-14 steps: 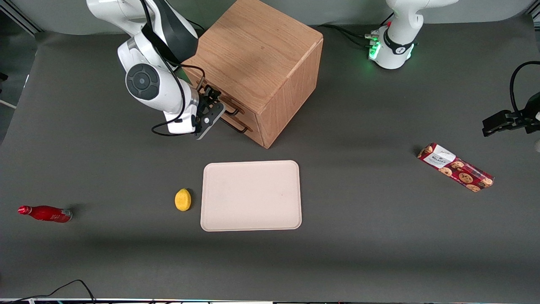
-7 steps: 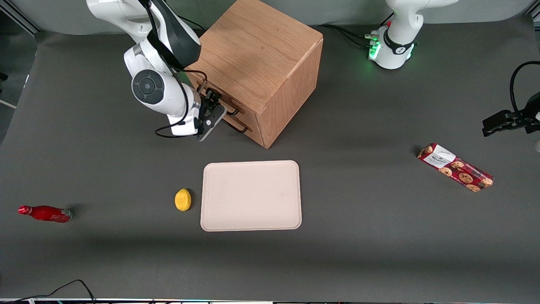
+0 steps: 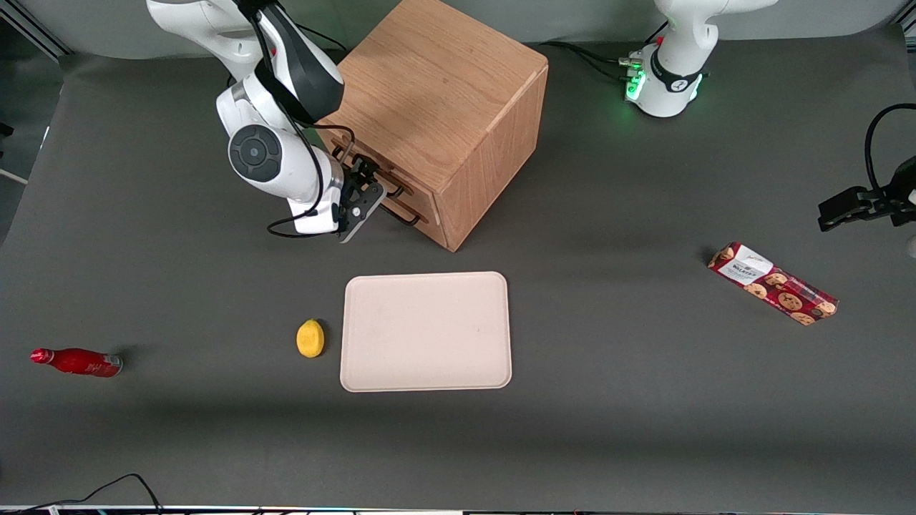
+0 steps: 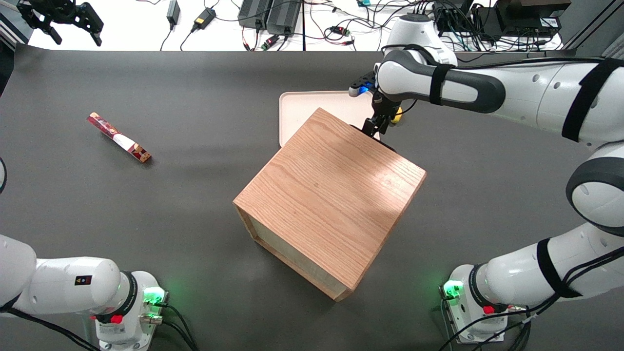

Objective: Open upper drawer

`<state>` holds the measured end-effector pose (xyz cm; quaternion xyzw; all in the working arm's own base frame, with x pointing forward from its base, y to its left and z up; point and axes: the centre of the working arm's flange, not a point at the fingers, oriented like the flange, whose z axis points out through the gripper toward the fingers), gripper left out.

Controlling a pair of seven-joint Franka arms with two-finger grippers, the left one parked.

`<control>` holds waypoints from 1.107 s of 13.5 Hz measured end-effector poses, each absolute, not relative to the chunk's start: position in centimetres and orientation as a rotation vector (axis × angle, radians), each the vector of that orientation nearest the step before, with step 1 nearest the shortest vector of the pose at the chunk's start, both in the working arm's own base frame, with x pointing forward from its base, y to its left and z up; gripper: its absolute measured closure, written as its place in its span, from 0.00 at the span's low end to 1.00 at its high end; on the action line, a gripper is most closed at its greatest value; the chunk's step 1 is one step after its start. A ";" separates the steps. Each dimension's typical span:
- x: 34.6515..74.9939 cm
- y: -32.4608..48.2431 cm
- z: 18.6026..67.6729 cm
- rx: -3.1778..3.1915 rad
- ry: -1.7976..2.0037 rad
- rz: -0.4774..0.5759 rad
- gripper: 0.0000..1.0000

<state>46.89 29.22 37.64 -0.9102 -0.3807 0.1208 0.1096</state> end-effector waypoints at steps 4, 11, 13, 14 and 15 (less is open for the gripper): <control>47.1 28.9 37.4 -2.675 -1.120 0.347 0.00; 48.6 26.6 37.3 -2.679 -1.109 0.316 0.00; 49.5 25.6 37.4 -2.685 -1.100 0.280 0.00; 50.0 25.0 37.4 -2.691 -1.090 0.257 0.00; 50.3 24.5 37.3 -2.693 -1.086 0.246 0.00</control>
